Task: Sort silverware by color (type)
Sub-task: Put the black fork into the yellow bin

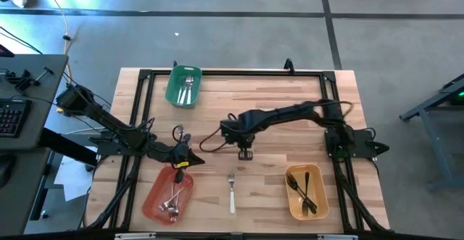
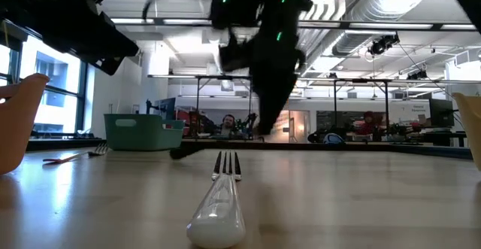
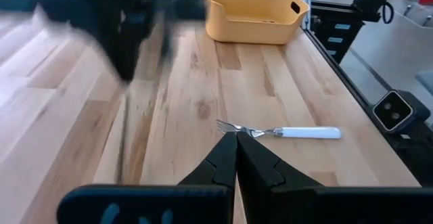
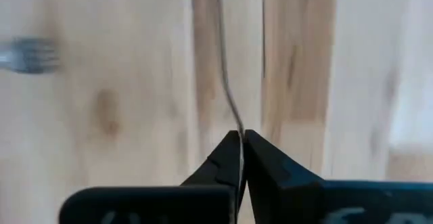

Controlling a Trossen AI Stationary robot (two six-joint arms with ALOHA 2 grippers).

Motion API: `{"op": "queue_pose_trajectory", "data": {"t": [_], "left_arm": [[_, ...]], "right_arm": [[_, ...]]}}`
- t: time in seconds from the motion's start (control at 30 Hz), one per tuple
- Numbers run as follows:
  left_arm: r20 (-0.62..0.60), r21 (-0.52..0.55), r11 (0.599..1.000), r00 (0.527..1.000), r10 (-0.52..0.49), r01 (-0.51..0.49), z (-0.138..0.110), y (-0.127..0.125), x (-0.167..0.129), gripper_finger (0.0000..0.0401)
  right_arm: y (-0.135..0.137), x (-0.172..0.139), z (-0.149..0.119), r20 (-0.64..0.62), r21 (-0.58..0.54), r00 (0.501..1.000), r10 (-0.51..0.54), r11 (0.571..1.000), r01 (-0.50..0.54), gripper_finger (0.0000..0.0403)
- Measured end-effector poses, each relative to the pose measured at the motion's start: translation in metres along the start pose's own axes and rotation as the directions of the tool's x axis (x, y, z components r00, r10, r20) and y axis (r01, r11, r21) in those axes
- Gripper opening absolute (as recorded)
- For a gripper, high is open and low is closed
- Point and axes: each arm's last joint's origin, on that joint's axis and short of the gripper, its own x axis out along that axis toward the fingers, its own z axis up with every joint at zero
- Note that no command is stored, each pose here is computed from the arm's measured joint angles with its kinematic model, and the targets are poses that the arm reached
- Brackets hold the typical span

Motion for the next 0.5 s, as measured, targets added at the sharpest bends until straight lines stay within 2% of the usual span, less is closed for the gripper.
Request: {"op": "queue_pose_trajectory", "data": {"t": [0.1, 0.2, 0.4, 0.5], "left_arm": [[0.001, 0.005, 1.0, 1.0, 0.009, -0.009, 0.0, 0.0, 0.0, 0.0], [0.002, 0.019, 1.0, 1.0, 0.011, -0.011, 0.0, 0.0, 0.0, 0.0], [0.01, 0.017, 1.0, 1.0, 0.017, -0.017, 0.001, 0.0, 0.0, 0.0], [0.013, 0.015, 1.0, 1.0, 0.023, -0.023, 0.001, 0.001, 0.0, 0.0]], "right_arm": [[0.024, -0.021, -0.022, -0.004, 0.1, 1.0, -0.007, 0.995, 0.007, 0.0], [0.05, -0.036, -0.052, -0.014, 0.252, 1.0, -0.001, 0.968, 0.004, 0.0], [0.1, -0.072, -0.124, 0.057, 0.513, 0.996, -0.074, 0.858, 0.034, 0.0], [0.124, -0.09, -0.16, 0.128, 0.595, 0.988, -0.09, 0.804, -0.004, 0.0]]}}
